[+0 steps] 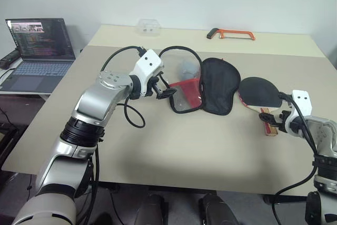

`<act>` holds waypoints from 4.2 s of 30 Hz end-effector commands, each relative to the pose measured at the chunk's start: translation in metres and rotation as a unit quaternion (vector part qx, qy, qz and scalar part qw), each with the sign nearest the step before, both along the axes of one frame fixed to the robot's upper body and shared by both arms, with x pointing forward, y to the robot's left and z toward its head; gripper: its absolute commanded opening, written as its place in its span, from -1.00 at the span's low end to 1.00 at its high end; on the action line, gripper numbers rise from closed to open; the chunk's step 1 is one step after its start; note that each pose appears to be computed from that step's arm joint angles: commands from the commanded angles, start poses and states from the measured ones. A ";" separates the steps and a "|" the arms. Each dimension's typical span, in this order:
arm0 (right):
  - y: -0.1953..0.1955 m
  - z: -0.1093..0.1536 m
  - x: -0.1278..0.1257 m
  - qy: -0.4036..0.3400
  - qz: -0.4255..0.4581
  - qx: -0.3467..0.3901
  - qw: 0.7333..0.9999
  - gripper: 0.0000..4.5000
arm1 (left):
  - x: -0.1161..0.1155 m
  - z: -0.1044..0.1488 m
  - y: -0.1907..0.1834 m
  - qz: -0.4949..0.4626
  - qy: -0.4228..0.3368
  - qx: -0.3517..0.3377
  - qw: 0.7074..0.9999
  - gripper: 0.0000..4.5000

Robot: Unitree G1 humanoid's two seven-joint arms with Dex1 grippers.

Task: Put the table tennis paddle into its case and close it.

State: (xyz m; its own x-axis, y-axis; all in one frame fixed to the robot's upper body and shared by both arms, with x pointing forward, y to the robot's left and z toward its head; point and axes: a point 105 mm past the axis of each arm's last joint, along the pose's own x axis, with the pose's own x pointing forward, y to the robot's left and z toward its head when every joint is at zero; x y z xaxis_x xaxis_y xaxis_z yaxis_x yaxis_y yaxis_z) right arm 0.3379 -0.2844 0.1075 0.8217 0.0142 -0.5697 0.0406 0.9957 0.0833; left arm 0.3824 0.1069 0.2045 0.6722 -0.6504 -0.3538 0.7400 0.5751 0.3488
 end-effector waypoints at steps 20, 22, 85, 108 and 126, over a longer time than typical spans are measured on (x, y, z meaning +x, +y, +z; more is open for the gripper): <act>-0.015 0.070 0.030 -0.124 -0.090 -0.007 0.988 -0.53 | 0.014 0.021 0.021 0.055 -0.050 0.001 0.997 1.00; -0.011 0.088 0.033 -0.145 -0.092 -0.009 0.985 -0.53 | 0.014 0.022 0.022 0.056 -0.052 0.002 0.997 1.00; 0.173 0.056 0.078 -0.088 -0.057 0.159 0.982 -0.53 | 0.013 0.010 0.029 0.091 -0.034 0.013 0.995 1.00; 0.191 0.046 0.079 -0.070 -0.033 0.169 0.983 -0.53 | 0.012 0.009 0.029 0.095 -0.036 0.015 0.995 1.00; 0.183 -0.005 0.082 -0.020 -0.053 0.147 0.987 -0.53 | 0.013 0.010 0.030 0.097 -0.037 0.016 0.995 1.00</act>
